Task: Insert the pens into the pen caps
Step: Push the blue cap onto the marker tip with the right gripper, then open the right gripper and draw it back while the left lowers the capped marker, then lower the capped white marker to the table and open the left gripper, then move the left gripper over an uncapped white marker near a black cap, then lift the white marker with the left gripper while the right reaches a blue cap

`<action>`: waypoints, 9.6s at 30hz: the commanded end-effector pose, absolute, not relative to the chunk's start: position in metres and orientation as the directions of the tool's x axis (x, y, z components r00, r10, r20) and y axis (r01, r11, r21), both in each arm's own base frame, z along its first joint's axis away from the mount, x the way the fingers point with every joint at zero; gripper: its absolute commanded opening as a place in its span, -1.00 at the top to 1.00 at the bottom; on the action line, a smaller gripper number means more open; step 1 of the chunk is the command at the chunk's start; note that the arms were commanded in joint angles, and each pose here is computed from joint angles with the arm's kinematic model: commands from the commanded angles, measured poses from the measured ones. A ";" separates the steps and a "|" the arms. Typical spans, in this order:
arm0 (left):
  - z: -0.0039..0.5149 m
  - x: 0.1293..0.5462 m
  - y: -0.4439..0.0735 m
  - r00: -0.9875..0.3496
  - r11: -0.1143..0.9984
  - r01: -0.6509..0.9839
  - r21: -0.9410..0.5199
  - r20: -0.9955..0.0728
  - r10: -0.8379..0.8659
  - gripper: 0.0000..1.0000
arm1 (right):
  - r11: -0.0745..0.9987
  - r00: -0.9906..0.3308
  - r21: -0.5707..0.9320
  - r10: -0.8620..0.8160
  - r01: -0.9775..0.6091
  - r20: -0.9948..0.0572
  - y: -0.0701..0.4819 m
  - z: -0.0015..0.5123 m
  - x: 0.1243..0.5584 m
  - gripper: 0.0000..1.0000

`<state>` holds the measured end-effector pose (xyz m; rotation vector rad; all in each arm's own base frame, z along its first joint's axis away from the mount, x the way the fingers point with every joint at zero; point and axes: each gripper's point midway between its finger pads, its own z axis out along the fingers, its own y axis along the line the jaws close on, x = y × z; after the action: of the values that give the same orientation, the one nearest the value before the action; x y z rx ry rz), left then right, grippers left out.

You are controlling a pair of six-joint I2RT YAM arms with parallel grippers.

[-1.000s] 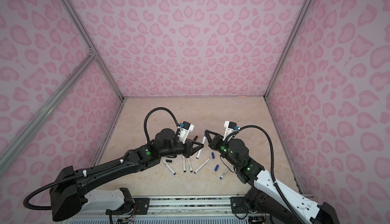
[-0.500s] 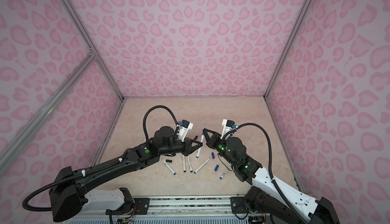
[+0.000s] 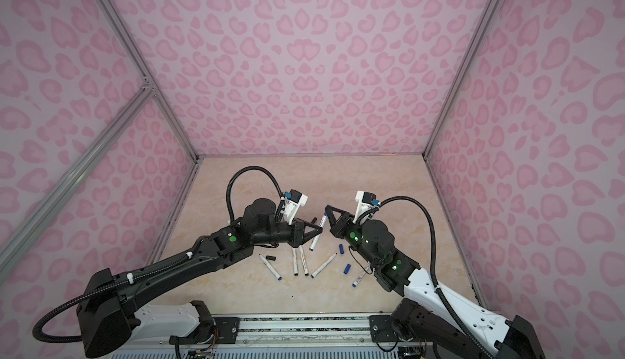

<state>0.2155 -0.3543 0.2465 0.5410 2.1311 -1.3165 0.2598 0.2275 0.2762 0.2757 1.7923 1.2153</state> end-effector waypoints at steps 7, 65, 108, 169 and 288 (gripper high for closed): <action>0.255 0.249 -0.349 -0.697 0.536 0.581 -0.612 -0.715 -0.061 0.92 | 0.396 -0.662 0.878 0.587 -0.268 -0.467 0.252 0.284 0.251 0.94; 0.119 0.332 -0.177 -0.772 0.924 -0.045 -0.379 -0.574 -0.273 0.92 | 0.698 -0.463 0.712 0.606 -0.082 -0.647 0.170 0.244 0.262 -0.56; 0.015 0.339 -0.088 -0.847 0.930 -0.361 -0.070 -0.393 -0.358 0.61 | 0.811 -0.600 0.580 0.429 -0.072 -0.675 0.191 0.187 0.273 -0.61; 0.157 0.224 -0.128 -0.659 0.776 -0.306 -0.551 -0.466 -0.591 -0.62 | 0.856 -0.633 0.517 0.403 0.004 -0.661 0.180 0.191 0.294 -0.86; 0.173 0.212 -0.215 -0.734 0.921 0.102 -0.375 -0.654 -0.185 0.93 | 0.877 -0.718 0.344 0.474 0.334 -0.510 0.136 0.079 0.308 0.07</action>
<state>0.2109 -0.2073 0.1705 -0.1031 2.3538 -0.4793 0.3062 0.1305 0.0792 0.6007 2.4309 0.3037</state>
